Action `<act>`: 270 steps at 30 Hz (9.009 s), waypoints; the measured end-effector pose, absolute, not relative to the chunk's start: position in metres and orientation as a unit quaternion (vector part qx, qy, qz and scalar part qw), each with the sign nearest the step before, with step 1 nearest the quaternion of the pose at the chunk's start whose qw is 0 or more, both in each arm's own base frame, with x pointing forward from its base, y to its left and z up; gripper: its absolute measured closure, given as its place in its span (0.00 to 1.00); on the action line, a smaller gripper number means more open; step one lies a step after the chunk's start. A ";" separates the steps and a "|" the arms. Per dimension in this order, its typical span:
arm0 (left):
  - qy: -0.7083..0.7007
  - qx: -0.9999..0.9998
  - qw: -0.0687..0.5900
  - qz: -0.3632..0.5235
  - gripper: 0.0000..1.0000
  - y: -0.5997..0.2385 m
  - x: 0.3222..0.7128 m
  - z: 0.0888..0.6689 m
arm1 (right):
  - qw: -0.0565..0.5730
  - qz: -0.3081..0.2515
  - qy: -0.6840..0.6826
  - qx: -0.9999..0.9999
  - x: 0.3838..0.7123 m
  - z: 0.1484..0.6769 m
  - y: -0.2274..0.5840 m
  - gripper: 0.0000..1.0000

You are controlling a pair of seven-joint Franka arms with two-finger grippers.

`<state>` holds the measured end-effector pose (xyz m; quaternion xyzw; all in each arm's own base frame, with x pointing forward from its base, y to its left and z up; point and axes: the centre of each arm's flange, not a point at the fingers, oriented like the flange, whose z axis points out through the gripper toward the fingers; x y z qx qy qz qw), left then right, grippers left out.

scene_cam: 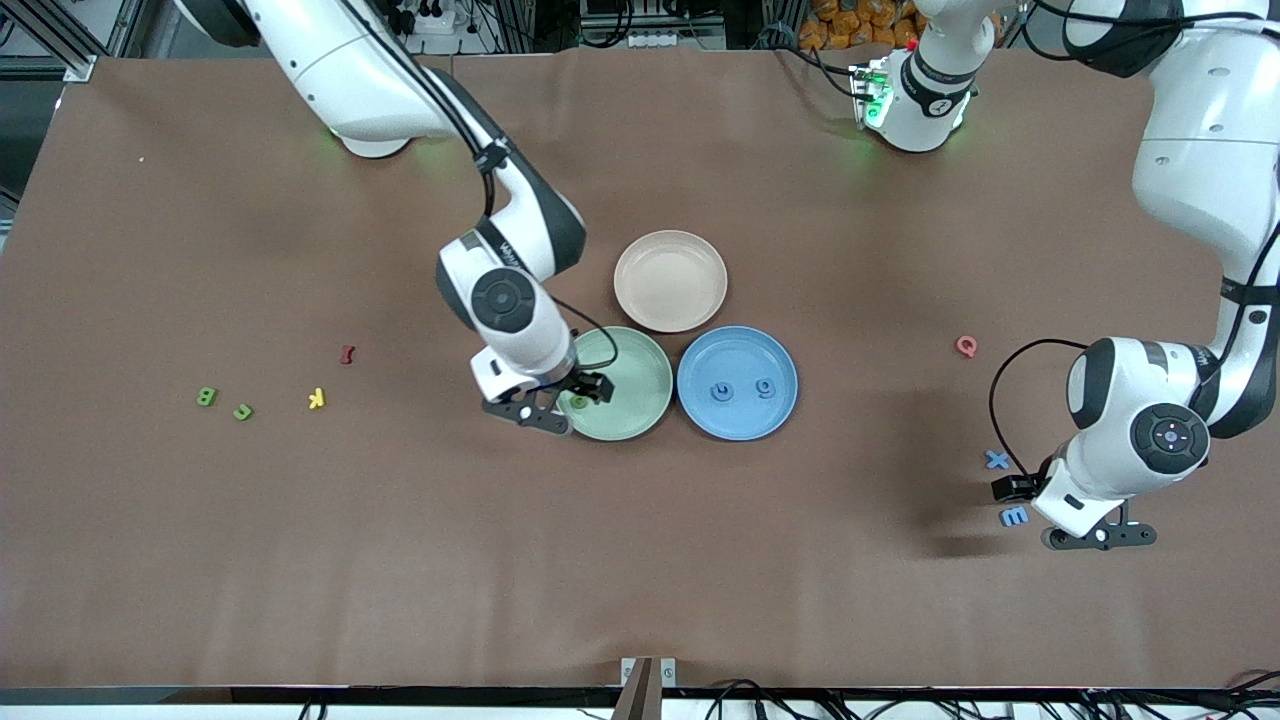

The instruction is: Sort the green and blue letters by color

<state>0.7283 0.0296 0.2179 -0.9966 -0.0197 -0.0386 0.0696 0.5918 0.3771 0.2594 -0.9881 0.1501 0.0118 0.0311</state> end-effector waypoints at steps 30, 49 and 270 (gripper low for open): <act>-0.011 -0.997 0.047 -0.060 0.00 0.018 0.731 0.180 | -0.019 0.028 0.104 -0.994 0.684 0.287 -0.059 0.00; -0.013 -0.996 0.040 -0.077 0.00 0.021 0.733 0.175 | -0.023 -0.016 0.083 -0.996 0.659 0.257 -0.169 0.00; -0.059 -0.997 -0.003 -0.046 0.62 -0.148 0.659 0.244 | -0.046 0.040 0.062 -0.996 0.672 0.344 -0.136 0.00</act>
